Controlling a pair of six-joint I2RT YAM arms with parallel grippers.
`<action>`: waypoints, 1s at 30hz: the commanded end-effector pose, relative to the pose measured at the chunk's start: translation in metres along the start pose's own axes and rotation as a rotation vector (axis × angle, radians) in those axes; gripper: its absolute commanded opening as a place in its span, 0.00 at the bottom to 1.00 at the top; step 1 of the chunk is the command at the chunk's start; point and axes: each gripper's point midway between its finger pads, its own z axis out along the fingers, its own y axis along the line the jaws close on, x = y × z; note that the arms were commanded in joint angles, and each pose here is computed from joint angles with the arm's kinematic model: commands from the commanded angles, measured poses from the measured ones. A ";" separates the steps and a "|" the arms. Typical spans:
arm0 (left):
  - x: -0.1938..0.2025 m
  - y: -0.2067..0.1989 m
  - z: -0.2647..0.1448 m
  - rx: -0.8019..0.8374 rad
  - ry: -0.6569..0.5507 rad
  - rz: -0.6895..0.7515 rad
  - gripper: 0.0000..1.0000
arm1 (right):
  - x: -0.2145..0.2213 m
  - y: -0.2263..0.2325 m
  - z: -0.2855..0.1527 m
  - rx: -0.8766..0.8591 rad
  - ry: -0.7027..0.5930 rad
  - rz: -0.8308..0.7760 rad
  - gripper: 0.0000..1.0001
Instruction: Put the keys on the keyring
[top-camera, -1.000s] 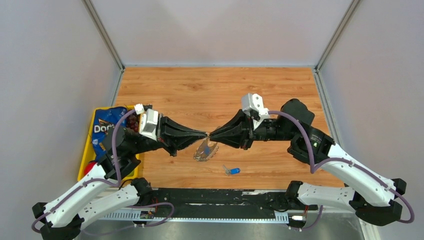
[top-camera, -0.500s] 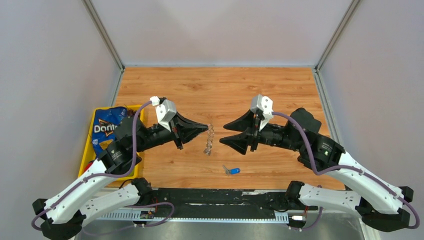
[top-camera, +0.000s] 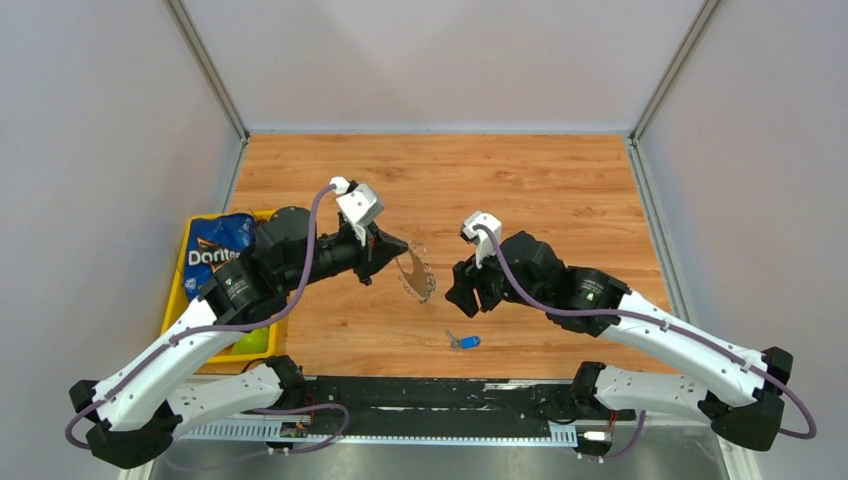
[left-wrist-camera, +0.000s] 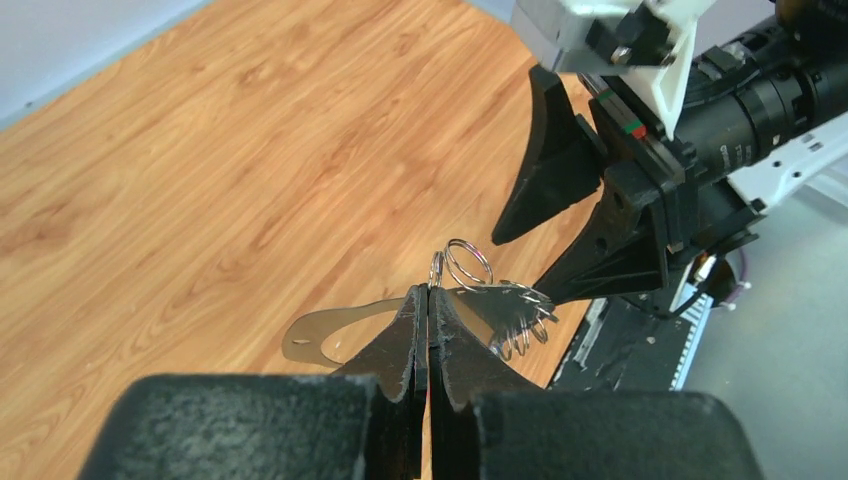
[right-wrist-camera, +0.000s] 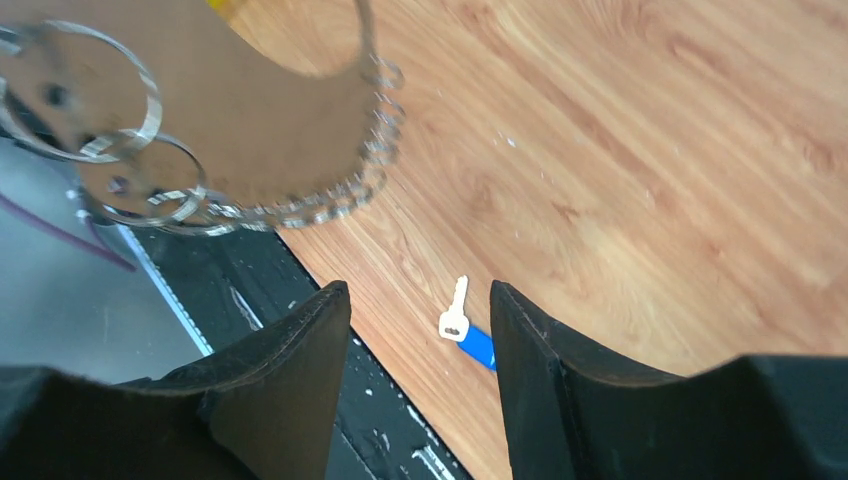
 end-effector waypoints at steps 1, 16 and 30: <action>-0.002 0.015 -0.006 -0.090 0.045 0.024 0.00 | 0.042 -0.022 0.012 0.137 0.124 0.118 0.56; 0.012 0.037 -0.013 -0.218 0.092 0.011 0.00 | 0.140 -0.018 0.042 0.097 0.376 0.226 0.41; 0.017 0.048 -0.023 -0.294 0.095 -0.008 0.00 | 0.167 -0.023 0.076 0.185 0.414 0.281 0.36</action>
